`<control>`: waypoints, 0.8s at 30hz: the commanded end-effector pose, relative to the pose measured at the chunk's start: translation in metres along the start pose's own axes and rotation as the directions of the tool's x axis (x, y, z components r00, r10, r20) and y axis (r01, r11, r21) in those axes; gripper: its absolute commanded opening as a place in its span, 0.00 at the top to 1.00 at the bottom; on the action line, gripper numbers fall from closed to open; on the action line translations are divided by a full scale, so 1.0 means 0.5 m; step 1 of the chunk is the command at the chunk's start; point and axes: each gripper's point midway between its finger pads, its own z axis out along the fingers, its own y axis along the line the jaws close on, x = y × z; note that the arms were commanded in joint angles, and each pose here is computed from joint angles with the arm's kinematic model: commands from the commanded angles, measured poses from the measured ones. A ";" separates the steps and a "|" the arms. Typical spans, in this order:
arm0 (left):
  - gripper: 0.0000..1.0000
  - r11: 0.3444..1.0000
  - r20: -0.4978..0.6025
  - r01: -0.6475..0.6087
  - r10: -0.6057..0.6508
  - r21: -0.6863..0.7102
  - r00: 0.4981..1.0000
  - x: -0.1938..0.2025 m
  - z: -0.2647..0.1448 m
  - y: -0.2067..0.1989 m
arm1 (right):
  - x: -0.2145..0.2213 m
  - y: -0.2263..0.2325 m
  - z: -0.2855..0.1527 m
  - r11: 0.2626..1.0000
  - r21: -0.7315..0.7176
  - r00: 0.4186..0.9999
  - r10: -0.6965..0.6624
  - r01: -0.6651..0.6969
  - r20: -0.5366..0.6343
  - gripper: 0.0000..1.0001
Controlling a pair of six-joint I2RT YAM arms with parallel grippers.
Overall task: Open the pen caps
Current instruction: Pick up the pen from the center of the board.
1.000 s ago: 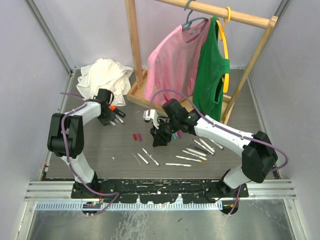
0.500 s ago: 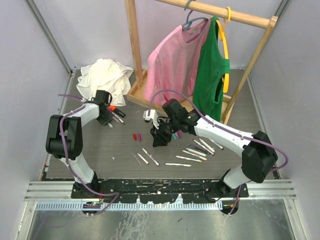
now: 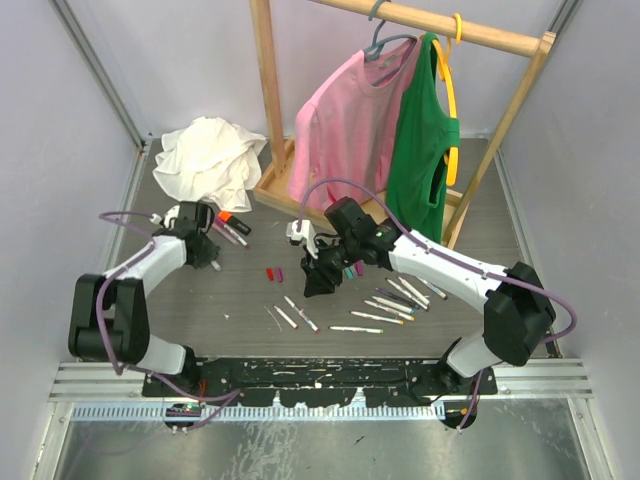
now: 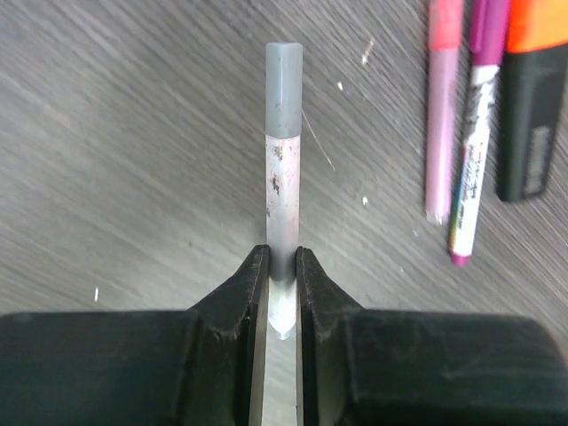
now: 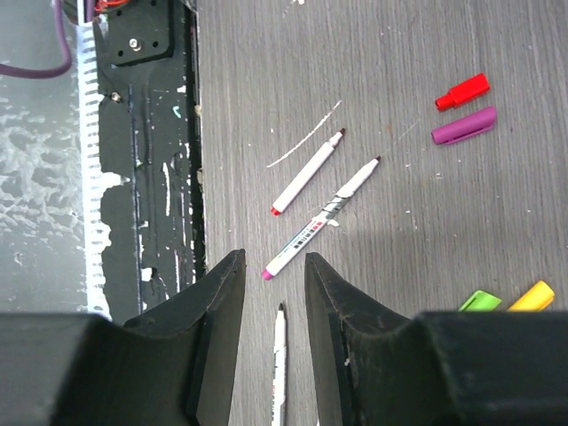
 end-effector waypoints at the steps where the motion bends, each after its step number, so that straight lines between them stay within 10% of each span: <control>1: 1.00 0.986 0.054 0.038 -0.047 0.161 0.997 -0.013 -0.057 -0.032 | -0.055 0.024 -0.029 0.998 -0.048 0.995 -0.039 0.044 0.091 0.61; 9: 1.00 0.814 0.105 0.011 -0.088 0.580 0.991 0.046 -0.191 -0.102 | -0.081 0.038 -0.067 0.995 -0.084 0.983 -0.032 0.048 0.180 0.61; 24: 1.00 0.150 0.291 -0.268 -0.164 0.952 0.942 0.143 -0.506 -0.219 | -0.120 0.007 -0.154 0.990 -0.113 0.921 0.126 -0.089 0.369 0.55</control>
